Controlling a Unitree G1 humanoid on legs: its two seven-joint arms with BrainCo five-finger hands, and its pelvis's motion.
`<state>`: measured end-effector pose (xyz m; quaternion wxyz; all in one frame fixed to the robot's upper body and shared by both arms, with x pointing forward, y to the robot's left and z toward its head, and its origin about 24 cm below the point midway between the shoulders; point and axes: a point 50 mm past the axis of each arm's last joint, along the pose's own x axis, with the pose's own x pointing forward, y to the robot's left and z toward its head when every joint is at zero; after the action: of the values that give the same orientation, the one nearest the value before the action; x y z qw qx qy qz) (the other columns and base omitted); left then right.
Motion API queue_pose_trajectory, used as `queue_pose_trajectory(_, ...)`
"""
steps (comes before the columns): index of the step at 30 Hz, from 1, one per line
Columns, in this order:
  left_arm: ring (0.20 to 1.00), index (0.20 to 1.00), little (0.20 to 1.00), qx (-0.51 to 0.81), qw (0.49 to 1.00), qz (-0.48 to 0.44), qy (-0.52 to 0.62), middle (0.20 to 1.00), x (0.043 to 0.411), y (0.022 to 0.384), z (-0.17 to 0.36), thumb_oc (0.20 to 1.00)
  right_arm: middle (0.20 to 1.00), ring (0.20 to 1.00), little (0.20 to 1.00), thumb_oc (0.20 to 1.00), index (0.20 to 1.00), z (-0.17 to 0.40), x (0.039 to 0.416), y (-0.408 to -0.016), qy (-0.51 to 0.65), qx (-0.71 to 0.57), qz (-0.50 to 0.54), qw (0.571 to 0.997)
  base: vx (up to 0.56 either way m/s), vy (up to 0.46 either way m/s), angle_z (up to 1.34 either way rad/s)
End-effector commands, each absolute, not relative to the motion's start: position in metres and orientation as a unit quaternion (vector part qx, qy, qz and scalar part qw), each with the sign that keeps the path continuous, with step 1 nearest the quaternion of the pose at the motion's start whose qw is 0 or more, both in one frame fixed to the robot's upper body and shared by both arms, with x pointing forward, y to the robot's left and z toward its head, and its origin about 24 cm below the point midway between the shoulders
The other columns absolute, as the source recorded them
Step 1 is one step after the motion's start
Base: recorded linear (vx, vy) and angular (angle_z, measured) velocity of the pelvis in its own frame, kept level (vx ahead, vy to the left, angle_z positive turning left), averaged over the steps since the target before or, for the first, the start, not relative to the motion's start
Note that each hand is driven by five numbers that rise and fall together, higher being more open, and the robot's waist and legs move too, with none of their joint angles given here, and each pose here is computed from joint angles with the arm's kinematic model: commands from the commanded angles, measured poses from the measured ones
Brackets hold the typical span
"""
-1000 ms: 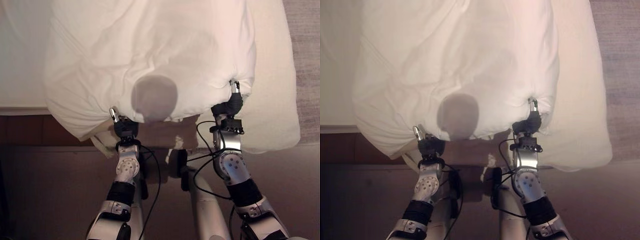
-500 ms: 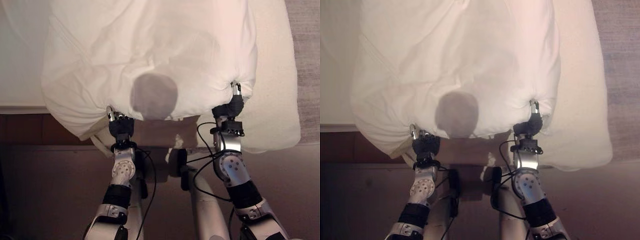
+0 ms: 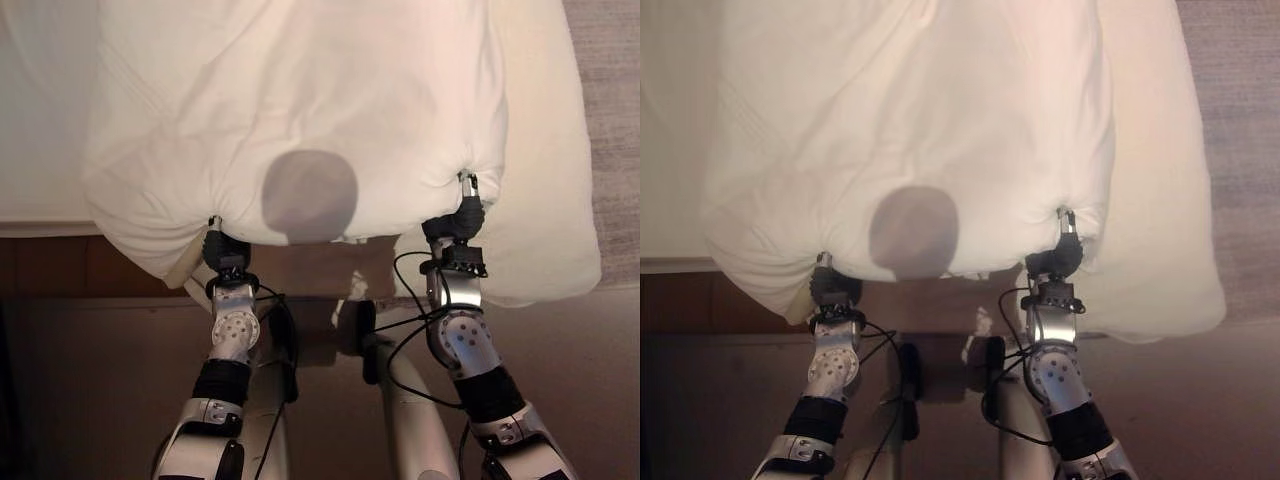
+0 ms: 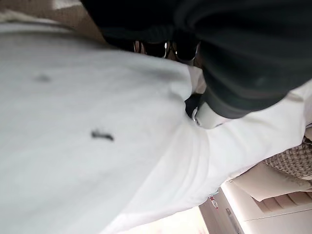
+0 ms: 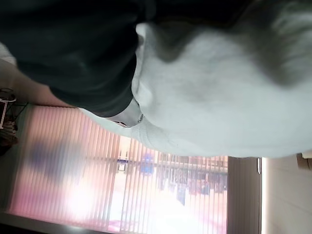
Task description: Make the bed
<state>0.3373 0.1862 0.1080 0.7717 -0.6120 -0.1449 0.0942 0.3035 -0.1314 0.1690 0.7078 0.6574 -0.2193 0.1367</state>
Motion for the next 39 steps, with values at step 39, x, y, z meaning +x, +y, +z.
queue_pose_trajectory(39, 0.2, 0.2, 0.2, -0.437, 0.76, 0.409, -0.253, 0.2, 0.268, 0.265, 0.115, 0.2, 0.2, 0.2, 0.2, 0.2, 0.2, 0.087, 0.282, -0.226, -0.201, 0.535, -0.15, 0.807, 0.01, 0.226, 0.0)
